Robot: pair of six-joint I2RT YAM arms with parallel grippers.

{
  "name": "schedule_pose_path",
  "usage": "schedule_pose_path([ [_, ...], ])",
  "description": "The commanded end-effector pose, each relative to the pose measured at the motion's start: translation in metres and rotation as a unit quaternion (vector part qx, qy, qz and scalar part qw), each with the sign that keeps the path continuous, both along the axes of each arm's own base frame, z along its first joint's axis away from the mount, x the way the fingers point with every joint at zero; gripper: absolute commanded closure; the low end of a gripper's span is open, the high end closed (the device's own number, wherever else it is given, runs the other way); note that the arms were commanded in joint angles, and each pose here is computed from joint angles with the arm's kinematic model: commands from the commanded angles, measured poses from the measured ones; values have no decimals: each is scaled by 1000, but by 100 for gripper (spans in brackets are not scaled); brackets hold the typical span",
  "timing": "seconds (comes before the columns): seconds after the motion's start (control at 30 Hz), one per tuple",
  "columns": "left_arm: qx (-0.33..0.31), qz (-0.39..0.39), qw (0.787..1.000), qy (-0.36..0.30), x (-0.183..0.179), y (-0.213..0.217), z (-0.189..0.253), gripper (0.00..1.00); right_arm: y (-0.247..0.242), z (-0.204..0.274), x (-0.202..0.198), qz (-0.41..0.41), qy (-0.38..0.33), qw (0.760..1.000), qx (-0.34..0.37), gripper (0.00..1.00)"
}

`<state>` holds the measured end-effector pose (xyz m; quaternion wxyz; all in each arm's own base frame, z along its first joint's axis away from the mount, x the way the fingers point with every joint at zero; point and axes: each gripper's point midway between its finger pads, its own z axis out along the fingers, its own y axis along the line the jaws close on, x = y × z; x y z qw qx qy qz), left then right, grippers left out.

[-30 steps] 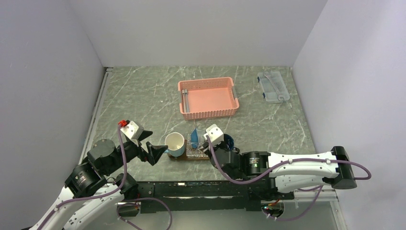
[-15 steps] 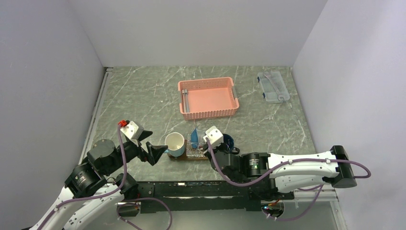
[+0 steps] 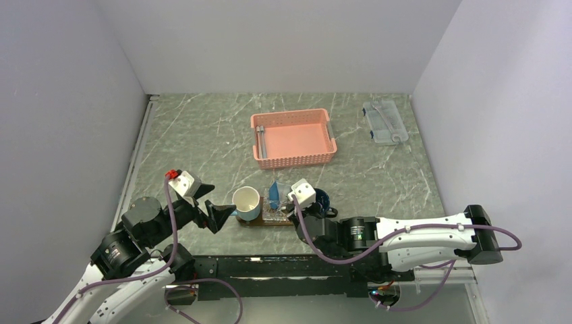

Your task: Prepare toiletry sets of a toothbrush and toothpaste on the tray

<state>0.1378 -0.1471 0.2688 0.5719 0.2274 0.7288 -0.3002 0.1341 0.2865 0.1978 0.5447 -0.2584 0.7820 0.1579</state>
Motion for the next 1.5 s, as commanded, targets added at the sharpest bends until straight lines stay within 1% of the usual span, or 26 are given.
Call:
schedule_pose_path([
  [0.0, -5, 6, 1000, -4, 1, 1, 3, 1, 1, 11, 2, -15, -2, 999, 36, 78],
  [0.1, -4, 6, 1000, -3, 2, 1, 2, 1, 0, 11, 2, -18, -1, 999, 36, 72],
  [0.2, -4, 6, 1000, -3, 2, 1, 2, 1, -2, 12, 2, -19, -2, 999, 38, 65],
  [0.37, -4, 6, 1000, -2, 2, 1, 2, 1, -4, 19, 2, -22, -6, 999, 44, 58],
  [0.53, -4, 6, 1000, -2, 2, 1, 2, 1, -5, 33, 4, -23, -17, 998, 48, 57],
  [0.63, -4, 4, 1000, 0, 2, 0, 2, 1, -3, 50, 6, -27, -28, 998, 51, 55],
  [0.77, -2, 4, 1000, 1, 2, -1, 1, 1, -4, 72, 17, -52, -40, 997, 37, 55],
  [0.9, -2, 5, 1000, 1, 3, -1, 1, 1, 2, 94, 27, -52, -53, 997, 37, 54],
  [1.03, -5, 2, 1000, 3, 1, -1, 1, 1, 6, 110, 47, -50, -45, 997, 40, 54],
  [1.23, -5, -2, 1000, 6, 0, -3, 0, 1, 18, 121, 88, -42, -9, 999, 33, 53],
  [1.37, -8, -6, 1000, 8, -1, -4, 0, 1, 26, 120, 118, -37, 20, 999, 33, 54],
  [1.47, -7, -7, 1000, 10, -1, -4, 0, 1, 33, 107, 145, -40, 55, 998, 19, 54],
])
